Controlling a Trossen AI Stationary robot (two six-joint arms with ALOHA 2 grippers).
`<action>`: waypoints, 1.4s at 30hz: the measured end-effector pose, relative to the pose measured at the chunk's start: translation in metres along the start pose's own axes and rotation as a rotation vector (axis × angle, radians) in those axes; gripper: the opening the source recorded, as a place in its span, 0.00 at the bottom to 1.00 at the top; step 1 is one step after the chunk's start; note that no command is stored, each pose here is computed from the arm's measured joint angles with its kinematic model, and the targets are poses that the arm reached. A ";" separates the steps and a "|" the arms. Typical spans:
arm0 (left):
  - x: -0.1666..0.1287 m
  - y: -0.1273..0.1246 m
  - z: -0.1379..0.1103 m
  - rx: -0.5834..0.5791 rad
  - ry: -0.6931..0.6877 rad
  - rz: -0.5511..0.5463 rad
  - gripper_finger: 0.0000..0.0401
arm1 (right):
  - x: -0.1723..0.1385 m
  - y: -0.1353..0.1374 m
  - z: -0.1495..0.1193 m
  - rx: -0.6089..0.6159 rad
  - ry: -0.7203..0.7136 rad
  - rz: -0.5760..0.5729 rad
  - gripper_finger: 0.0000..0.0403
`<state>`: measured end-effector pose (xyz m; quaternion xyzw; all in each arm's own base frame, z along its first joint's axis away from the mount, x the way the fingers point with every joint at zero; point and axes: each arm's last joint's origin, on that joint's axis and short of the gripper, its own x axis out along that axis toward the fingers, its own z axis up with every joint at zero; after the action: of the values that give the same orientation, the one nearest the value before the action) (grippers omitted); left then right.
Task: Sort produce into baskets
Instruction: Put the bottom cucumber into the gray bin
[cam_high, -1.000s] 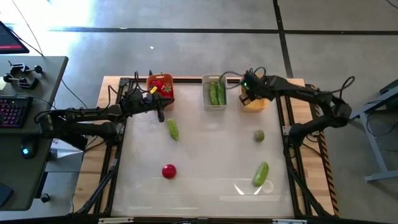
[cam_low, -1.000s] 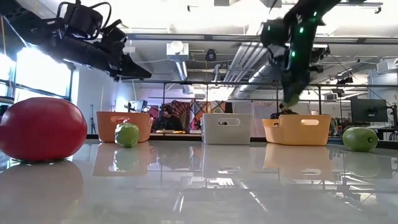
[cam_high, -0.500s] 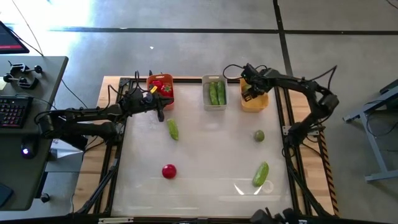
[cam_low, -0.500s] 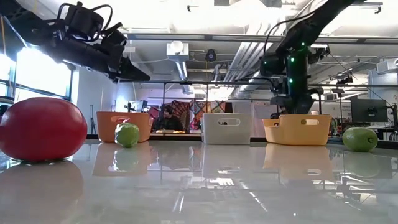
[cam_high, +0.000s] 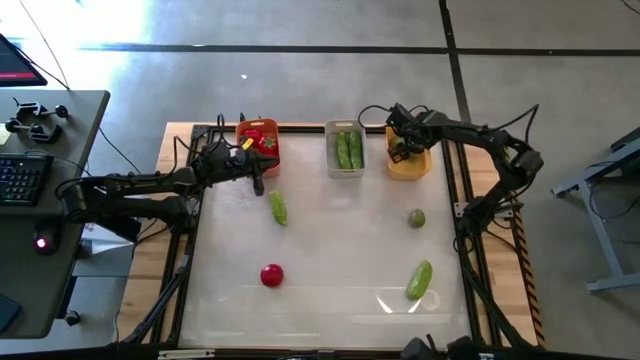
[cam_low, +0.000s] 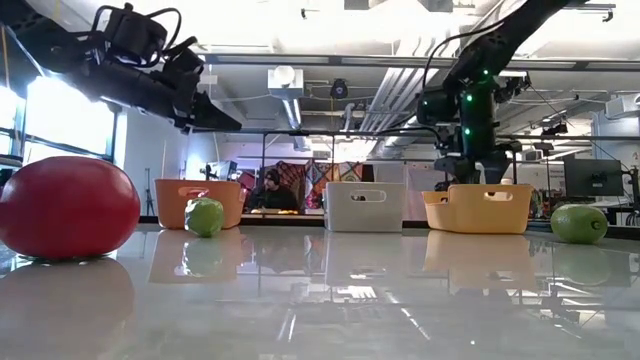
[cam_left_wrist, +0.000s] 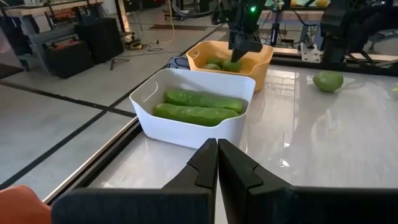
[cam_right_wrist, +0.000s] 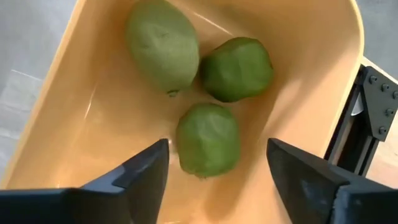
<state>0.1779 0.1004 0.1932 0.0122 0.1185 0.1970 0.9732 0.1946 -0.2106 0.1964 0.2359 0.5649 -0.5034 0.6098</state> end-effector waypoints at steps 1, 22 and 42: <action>0.000 0.000 0.000 0.001 0.002 0.000 0.00 | 0.000 0.001 -0.001 -0.006 0.002 -0.002 0.65; 0.014 0.001 -0.008 0.008 0.007 -0.001 0.00 | -0.126 0.071 -0.123 0.139 0.023 0.341 0.68; 0.014 -0.012 -0.005 0.021 -0.028 -0.134 0.00 | -0.158 0.126 -0.284 0.610 0.438 0.242 0.68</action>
<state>0.1940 0.0947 0.1842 0.0173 0.1077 0.1299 0.9855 0.2006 0.1353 0.2367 0.5730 0.4744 -0.5103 0.4315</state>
